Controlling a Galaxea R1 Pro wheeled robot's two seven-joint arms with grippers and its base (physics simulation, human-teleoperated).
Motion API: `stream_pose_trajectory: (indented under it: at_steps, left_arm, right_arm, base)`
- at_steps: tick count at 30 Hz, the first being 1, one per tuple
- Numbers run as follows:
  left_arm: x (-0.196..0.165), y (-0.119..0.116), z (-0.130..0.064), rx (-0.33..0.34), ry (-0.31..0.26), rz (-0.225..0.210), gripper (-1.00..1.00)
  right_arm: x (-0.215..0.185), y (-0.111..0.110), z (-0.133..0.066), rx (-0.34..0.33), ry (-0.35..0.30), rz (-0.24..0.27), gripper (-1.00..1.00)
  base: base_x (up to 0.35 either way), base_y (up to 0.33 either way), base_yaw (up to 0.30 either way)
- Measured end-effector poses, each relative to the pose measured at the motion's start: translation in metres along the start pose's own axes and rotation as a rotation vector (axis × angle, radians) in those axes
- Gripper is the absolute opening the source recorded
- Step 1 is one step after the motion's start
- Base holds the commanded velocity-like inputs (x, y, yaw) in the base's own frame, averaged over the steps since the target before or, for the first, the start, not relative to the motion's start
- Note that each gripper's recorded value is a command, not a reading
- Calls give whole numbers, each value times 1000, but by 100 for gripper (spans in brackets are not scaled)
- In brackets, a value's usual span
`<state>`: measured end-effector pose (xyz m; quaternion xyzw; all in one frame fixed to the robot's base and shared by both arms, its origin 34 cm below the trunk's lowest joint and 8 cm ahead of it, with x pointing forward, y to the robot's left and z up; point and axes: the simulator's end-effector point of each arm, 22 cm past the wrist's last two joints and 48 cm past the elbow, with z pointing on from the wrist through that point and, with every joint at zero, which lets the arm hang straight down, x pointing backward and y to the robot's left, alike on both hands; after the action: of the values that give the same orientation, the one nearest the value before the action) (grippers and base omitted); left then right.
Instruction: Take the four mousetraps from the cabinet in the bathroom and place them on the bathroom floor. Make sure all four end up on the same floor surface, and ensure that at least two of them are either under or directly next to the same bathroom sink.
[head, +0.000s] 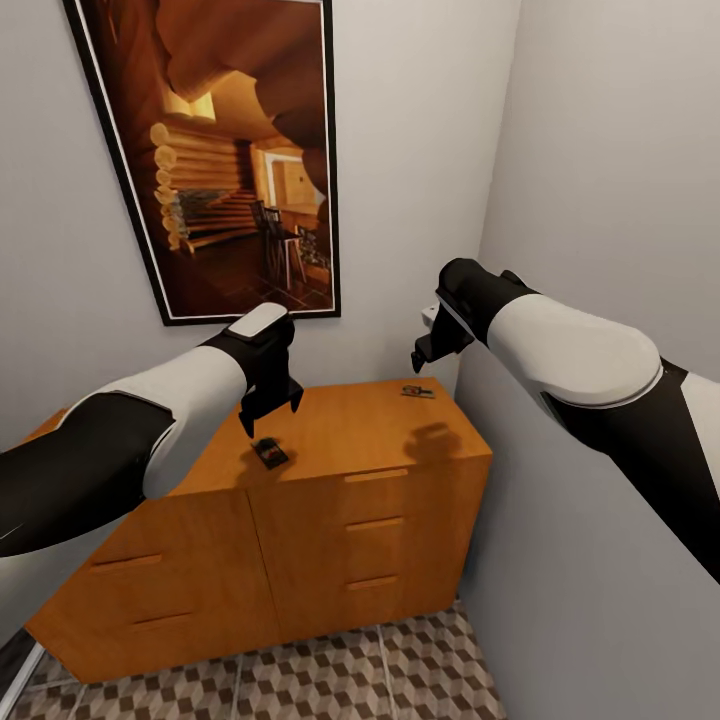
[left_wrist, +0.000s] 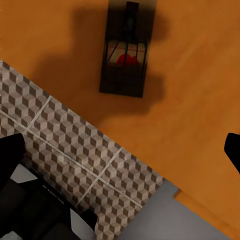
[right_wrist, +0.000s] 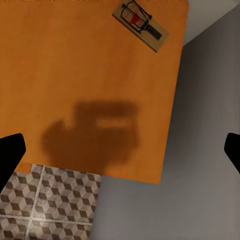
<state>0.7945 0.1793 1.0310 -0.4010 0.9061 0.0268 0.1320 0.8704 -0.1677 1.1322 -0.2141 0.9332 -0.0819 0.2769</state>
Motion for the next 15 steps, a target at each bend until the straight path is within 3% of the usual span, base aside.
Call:
stream_pose_trajectory:
  at_steps: [15]
  left_arm:
    - [0, 5, 3, -20, -1, -6, 100]
  right_arm:
    - [0, 0, 0, -2, 1, 0, 100]
  base:
    - [1, 0, 0]
